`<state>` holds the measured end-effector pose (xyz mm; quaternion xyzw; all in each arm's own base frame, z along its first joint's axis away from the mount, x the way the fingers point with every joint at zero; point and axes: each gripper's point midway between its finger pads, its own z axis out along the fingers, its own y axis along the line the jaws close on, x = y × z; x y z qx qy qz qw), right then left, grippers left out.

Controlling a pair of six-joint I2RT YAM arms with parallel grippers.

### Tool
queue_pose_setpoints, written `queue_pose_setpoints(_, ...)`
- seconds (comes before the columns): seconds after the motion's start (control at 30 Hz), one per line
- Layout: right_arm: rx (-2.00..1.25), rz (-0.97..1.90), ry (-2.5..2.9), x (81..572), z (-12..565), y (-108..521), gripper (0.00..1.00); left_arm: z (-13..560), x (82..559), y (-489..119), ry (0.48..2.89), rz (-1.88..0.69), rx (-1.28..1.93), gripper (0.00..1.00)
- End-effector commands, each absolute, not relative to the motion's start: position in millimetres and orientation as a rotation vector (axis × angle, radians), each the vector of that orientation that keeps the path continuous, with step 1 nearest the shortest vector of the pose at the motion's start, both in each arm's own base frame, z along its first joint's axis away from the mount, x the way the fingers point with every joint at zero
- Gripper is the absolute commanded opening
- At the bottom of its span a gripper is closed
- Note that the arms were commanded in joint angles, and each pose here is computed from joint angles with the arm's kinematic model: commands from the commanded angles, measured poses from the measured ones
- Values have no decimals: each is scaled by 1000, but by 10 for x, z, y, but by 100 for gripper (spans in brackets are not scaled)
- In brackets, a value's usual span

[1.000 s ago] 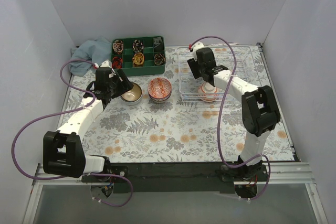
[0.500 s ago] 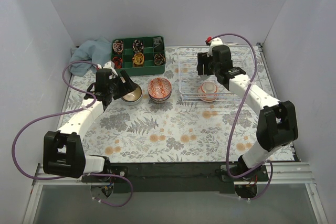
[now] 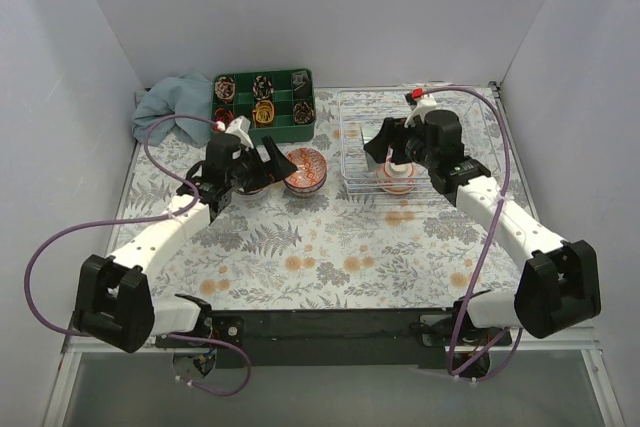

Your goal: Unload the bowls from the dish rack

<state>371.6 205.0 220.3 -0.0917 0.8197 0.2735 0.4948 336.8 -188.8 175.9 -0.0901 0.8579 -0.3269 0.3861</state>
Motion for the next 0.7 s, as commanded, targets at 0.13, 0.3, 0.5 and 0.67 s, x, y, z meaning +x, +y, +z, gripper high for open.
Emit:
queue_pose_setpoints(0.13, -225, 1072, 1753, 3255, 2768, 2379, 22, 2026, 3312, -2365, 2052, -994, -227, 86)
queue_pose_setpoints(0.3, -235, 1210, 1712, 3007, 2823, 2443, 22, 2035, 3230, -2636, 2027, -1049, -200, 86)
queue_pose_setpoints(0.5, -222, 1341, 1663, 2778, 2881, 2486, 22, 1989, 3154, -2874, 2005, -1101, -212, 83)
queue_pose_setpoints(0.67, -230, 1410, 1640, 2648, 2930, 2512, 22, 1878, 3134, -2973, 2015, -1118, -270, 78)
